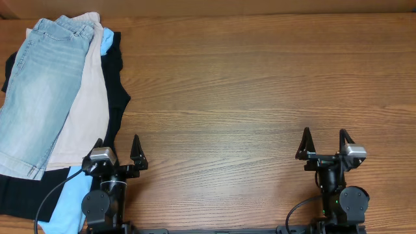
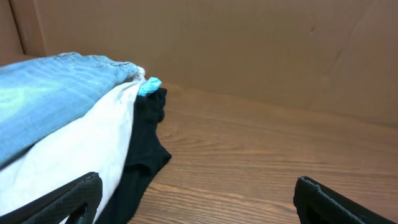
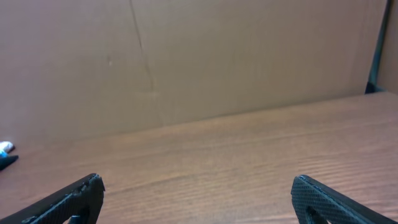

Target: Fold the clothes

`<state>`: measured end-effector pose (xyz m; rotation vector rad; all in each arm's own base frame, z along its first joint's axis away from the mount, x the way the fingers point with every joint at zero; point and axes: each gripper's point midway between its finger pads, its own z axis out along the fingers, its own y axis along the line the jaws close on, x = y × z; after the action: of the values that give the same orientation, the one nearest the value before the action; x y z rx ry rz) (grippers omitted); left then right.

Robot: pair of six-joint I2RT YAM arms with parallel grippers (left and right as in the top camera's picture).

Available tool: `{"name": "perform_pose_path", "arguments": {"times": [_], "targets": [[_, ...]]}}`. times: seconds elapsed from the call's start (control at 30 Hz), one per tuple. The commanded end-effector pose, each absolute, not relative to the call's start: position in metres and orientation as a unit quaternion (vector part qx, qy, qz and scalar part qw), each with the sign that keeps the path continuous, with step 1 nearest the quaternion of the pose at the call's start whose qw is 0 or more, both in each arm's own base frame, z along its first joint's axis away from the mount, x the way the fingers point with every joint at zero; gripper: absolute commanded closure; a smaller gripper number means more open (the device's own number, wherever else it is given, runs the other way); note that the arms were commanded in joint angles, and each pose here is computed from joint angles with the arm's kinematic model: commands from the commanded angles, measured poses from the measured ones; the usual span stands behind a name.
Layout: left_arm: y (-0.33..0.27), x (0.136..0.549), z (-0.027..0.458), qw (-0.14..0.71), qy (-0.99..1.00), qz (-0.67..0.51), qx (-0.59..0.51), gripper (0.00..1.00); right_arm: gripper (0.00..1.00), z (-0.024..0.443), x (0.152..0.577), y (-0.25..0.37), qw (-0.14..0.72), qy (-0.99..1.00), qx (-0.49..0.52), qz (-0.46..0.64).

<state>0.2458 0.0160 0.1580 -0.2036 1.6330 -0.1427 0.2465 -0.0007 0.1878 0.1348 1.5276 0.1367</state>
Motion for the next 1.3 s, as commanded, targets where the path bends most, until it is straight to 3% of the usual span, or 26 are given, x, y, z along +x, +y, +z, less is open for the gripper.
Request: {"name": "perform_pose_path", "arguments": {"times": [0.0,0.27,0.47,0.67,0.97,1.27], "targets": [[0.015,0.246,0.158,0.678,0.723,-0.079,-0.107,0.0,0.0,0.187,0.247,-0.002,0.721,0.687,0.064,0.057],[-0.008,0.244,0.17,0.684,0.721,-0.107,-0.035,0.0,0.0,0.233,0.239,0.016,0.773,0.625,0.027,0.107],[-0.008,0.236,0.213,0.699,0.711,-0.071,-0.001,0.0,0.0,0.27,0.231,0.016,0.792,0.6,0.024,0.109],[-0.009,0.238,0.261,0.656,0.75,-0.08,-0.011,0.0,0.0,0.317,0.238,0.031,0.78,0.61,-0.011,0.136],[-0.007,0.267,0.324,0.503,0.857,-0.102,-0.039,0.0,0.0,0.353,0.307,0.072,0.652,0.721,-0.074,0.223],[0.003,0.335,0.338,0.383,0.919,-0.096,-0.027,0.0,0.0,0.324,0.382,0.082,0.478,0.837,-0.045,0.262]]}}
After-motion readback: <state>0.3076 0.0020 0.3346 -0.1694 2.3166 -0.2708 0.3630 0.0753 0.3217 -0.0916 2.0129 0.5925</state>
